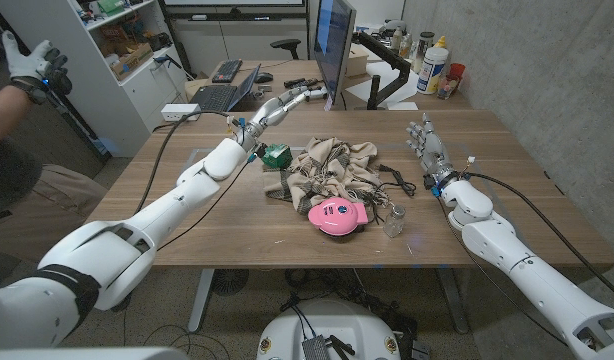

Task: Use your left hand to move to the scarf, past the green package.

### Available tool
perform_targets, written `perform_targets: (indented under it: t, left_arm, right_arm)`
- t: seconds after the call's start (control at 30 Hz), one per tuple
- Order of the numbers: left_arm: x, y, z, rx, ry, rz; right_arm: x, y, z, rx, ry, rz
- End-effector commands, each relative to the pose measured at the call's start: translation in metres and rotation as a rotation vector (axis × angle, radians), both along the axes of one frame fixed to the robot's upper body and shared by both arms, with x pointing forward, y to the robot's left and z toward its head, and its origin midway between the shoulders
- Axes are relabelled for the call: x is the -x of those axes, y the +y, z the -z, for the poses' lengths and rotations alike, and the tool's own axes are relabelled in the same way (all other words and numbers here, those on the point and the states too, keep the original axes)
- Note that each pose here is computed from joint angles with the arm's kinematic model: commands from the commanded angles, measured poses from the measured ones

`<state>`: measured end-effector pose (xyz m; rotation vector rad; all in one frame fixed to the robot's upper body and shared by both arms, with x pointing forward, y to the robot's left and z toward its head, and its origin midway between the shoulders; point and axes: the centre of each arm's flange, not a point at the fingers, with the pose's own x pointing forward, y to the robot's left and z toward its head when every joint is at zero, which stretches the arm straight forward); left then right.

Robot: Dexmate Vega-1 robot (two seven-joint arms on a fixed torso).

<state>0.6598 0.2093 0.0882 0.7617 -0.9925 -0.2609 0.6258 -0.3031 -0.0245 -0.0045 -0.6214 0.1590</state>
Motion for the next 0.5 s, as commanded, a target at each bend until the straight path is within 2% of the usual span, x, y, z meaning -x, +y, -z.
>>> perform_targets:
  t: [0.03,0.5]
  left_arm:
    - [0.002,-0.013,-0.004,-0.077,-0.043,-0.013]
    - [0.002,-0.026,-0.007,-0.143,-0.078,-0.027]
  right_arm:
    - [0.001,-0.001,0.001,-0.007,0.001,0.001]
    - [0.0,-0.001,0.003,-0.008,0.004,0.002]
